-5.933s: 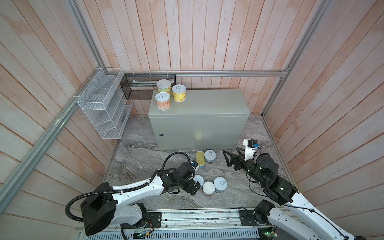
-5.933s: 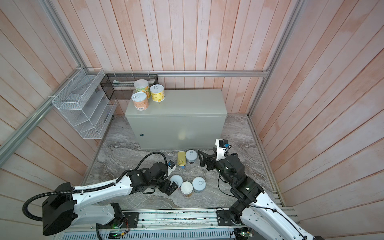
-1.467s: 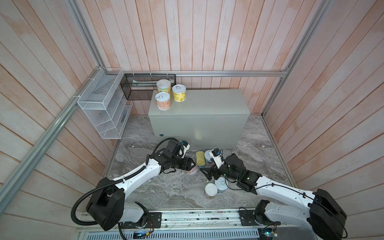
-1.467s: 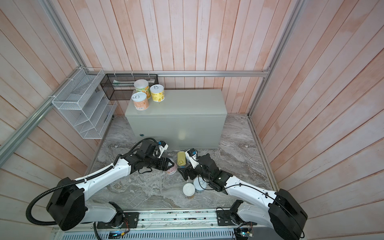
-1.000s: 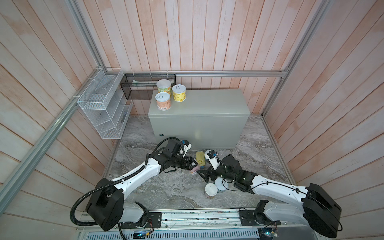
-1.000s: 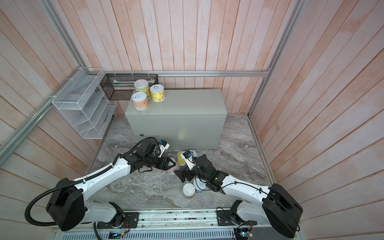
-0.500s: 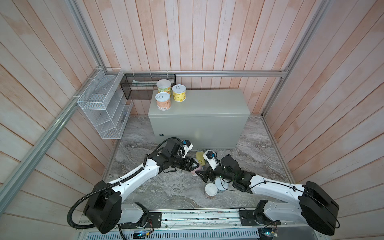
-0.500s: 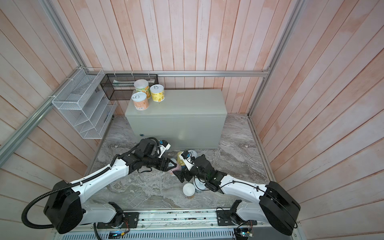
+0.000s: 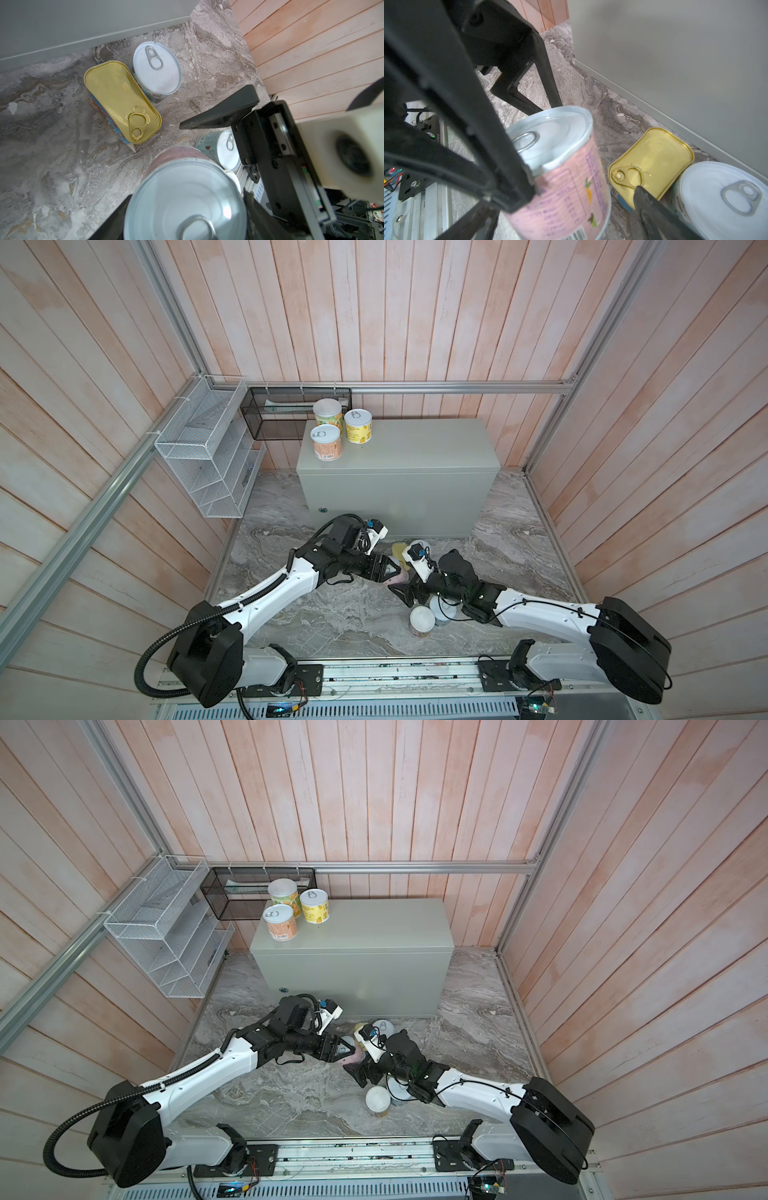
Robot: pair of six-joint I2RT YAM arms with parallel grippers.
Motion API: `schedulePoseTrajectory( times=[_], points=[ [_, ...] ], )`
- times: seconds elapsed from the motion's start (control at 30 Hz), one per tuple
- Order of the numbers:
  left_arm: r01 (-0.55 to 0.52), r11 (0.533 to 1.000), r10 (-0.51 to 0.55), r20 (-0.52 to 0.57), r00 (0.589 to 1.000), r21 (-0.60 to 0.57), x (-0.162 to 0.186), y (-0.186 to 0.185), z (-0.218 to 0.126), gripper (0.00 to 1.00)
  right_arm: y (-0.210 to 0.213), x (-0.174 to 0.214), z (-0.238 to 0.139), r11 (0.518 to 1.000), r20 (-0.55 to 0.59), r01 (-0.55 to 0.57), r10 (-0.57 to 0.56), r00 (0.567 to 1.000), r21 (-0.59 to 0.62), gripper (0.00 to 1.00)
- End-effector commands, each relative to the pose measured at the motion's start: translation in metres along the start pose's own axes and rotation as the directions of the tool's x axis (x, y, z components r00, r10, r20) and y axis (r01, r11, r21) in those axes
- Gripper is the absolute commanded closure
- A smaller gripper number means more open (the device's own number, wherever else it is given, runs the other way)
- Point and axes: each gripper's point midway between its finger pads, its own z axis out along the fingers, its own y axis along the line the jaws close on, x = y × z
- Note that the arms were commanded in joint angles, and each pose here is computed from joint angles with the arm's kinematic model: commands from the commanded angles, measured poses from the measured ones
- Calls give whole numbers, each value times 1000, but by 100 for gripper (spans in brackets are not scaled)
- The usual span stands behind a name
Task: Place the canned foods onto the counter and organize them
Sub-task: 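Close the right gripper on the pink can beside the left gripper, then open the left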
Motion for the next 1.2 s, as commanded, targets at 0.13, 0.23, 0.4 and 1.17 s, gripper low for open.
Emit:
schedulePoseTrajectory(
  times=[0.13, 0.23, 0.4, 1.17],
  points=[
    [-33, 994, 29, 35, 999, 107, -14, -22, -3, 42, 1, -10, 5, 1000, 21, 18, -18, 1000, -1, 5],
    [-26, 992, 23, 28, 999, 124, -12, -23, -1, 42, 1, -10, 4, 1000, 23, 18, -18, 1000, -1, 5],
    [-17, 990, 15, 15, 1000, 143, -11, -24, 2, 42, 1, -14, 1, 1000, 39, 22, -22, 999, 4, 5],
    [-1, 979, -2, 10, 1000, 206, -16, -32, 6, 42, 6, -20, -1, 999, 73, 40, -39, 997, -20, 22]
  ],
)
